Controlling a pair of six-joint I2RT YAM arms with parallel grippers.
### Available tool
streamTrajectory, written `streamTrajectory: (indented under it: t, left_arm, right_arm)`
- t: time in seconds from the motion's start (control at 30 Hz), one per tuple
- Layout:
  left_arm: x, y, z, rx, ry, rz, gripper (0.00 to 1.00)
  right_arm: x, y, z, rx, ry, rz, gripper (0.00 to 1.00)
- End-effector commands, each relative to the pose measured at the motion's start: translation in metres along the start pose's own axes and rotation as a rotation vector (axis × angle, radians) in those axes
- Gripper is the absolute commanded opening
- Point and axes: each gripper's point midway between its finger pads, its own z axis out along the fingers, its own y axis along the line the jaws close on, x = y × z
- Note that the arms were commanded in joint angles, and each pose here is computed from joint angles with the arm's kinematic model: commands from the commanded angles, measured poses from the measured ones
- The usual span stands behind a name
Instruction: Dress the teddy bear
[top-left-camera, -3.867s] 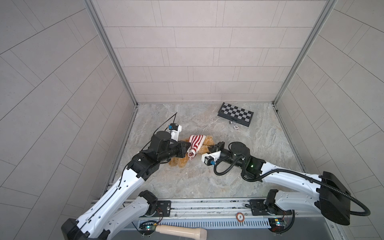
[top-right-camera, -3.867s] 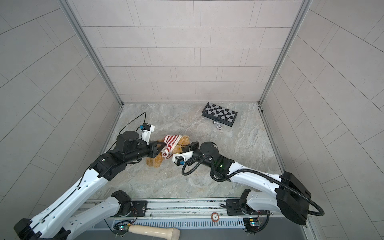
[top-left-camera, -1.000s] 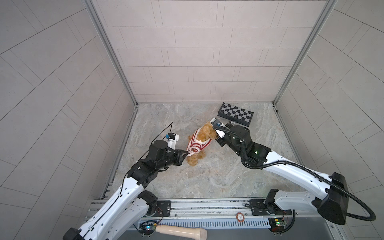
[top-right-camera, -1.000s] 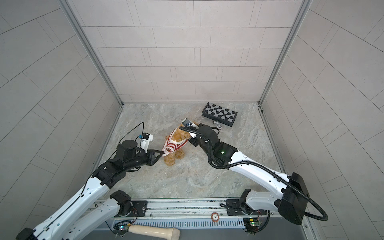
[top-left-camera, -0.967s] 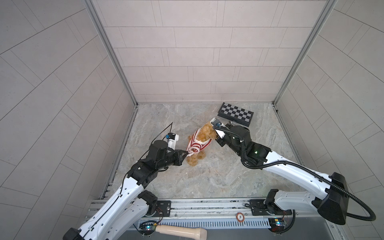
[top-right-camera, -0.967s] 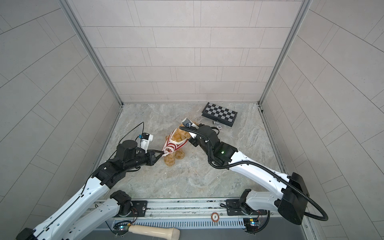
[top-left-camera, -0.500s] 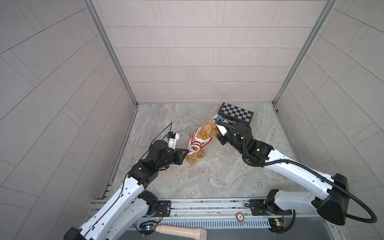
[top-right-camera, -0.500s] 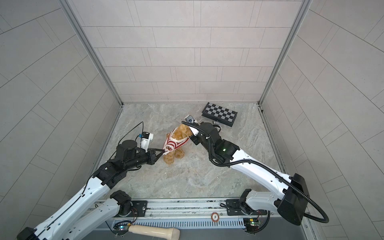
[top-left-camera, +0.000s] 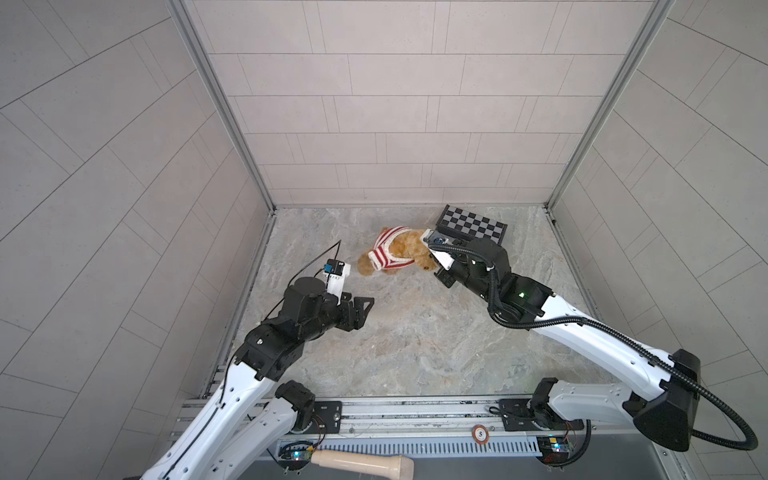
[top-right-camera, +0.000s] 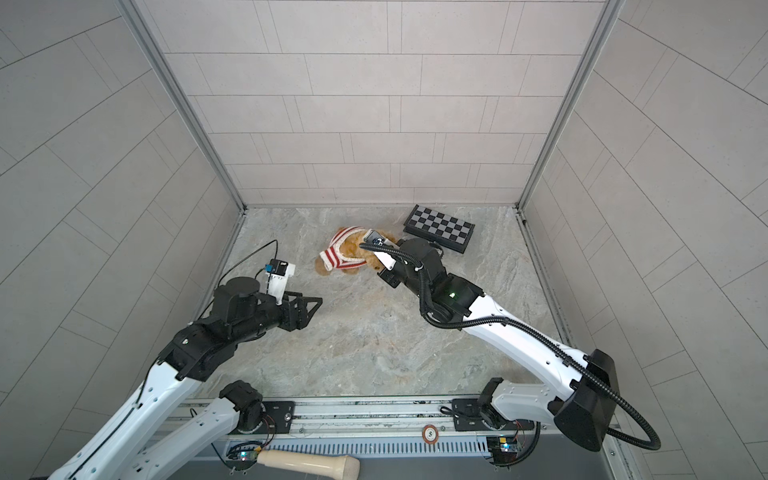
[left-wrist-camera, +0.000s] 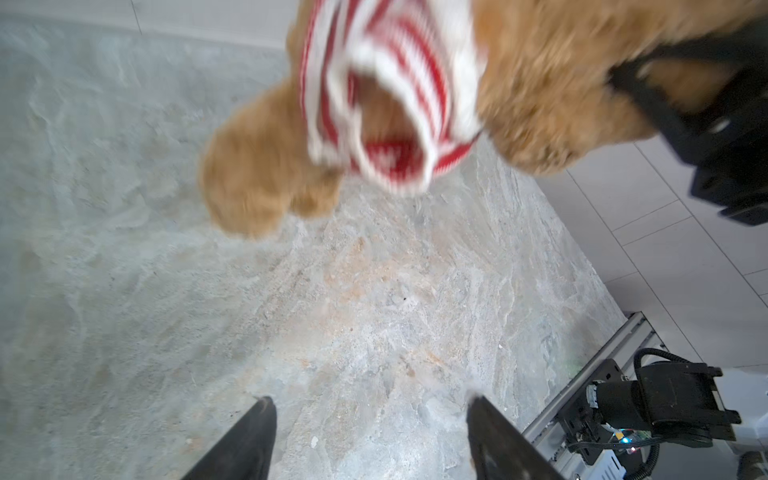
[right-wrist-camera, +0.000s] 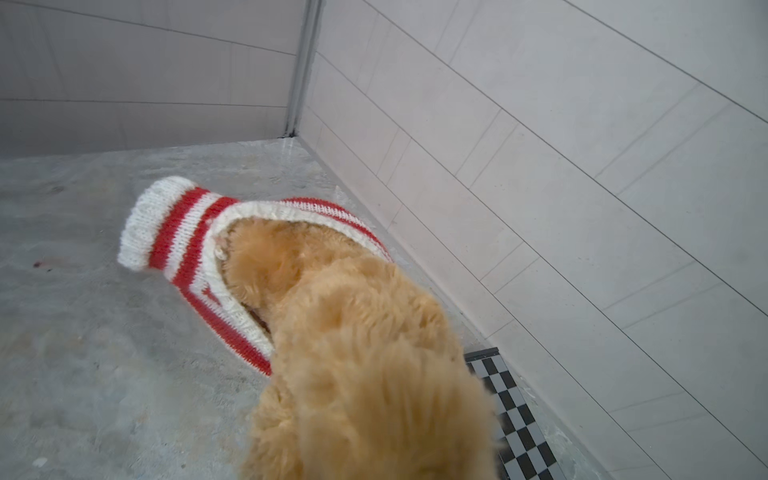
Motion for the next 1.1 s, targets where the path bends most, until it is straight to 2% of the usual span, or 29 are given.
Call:
streamTrajectory:
  t: [0.0,0.13,0.27,0.4,0.63,0.8,1.07]
  left_arm:
    - [-0.011,-0.016,-0.02,0.058,-0.037,0.127,0.81]
    - [-0.042,-0.046,-0.026,0.192,-0.147,0.166,0.91]
    - [-0.065,-0.062,-0.018,0.249,-0.196,0.193,0.91]
    - [-0.079,-0.084,-0.012,0.303,-0.225,0.25,0.92]
    - [-0.07,-0.089,0.014,0.258,-0.142,0.362,0.87]
    - [-0.057,-0.085,0.021,0.238,-0.08,0.431,0.72]
    - [-0.041,-0.092,0.034,0.265,-0.019,0.494,0.72]
  right_arm:
    - [-0.022,0.022,-0.008,-0.153,-0.065,-0.095,0.0]
    - [-0.03,0.045,-0.014,-0.309,-0.074,-0.145,0.0]
    - [-0.045,0.064,-0.029,-0.435,-0.164,-0.128,0.0]
    - [-0.046,0.078,-0.037,-0.522,-0.183,-0.132,0.0]
    - [-0.044,0.09,-0.049,-0.595,-0.213,-0.172,0.0]
    - [-0.043,0.09,-0.052,-0.593,-0.221,-0.193,0.0]
    - [-0.046,0.095,-0.052,-0.627,-0.236,-0.187,0.0]
